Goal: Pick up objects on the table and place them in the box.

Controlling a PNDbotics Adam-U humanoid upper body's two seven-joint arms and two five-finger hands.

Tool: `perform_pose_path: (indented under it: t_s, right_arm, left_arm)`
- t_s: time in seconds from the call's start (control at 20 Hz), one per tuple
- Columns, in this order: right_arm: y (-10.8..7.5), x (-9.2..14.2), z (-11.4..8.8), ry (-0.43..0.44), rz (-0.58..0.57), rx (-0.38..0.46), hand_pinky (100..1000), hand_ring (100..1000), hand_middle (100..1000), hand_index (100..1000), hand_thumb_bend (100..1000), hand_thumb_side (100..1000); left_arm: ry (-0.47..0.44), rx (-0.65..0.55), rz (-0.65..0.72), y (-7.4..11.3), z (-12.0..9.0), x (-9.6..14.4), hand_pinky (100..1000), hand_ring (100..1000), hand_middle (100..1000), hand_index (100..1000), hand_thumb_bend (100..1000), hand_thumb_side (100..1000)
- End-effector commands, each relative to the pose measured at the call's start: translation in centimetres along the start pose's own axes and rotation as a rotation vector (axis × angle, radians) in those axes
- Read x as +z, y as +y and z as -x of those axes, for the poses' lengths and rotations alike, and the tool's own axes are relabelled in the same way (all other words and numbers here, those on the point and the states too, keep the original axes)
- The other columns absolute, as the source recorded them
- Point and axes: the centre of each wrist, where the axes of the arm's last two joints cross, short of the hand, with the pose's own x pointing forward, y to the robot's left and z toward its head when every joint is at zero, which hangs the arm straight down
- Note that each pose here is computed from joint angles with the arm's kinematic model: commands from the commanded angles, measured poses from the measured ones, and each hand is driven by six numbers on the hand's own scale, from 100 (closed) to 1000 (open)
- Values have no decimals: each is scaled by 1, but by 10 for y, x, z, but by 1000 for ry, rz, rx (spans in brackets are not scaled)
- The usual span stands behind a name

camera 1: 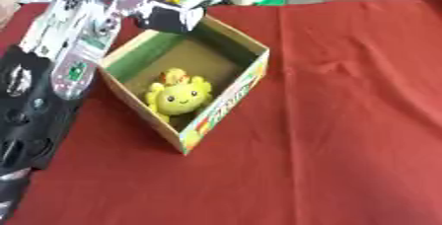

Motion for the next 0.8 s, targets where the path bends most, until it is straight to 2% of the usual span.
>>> perform_pose_path:
  t_s: [0.05, 0.65, 0.8]
  right_arm:
    - [-4, -4, -8, -33, 4, 6, 889, 756, 694, 813, 100, 770]
    - [-3, -3, -8, -34, 5, 4, 889, 755, 692, 811, 100, 769]
    - [-3, -3, -8, -34, 7, 4, 890, 755, 691, 811, 100, 766]
  left_arm:
    - [-12, -41, 35, -8, -2, -7, 156, 395, 412, 288, 100, 339]
    - [-12, -90, 182, -41, -4, -14, 213, 431, 439, 316, 100, 308]
    - [-14, -90, 223, -48, -4, -15, 257, 462, 466, 380, 100, 284]
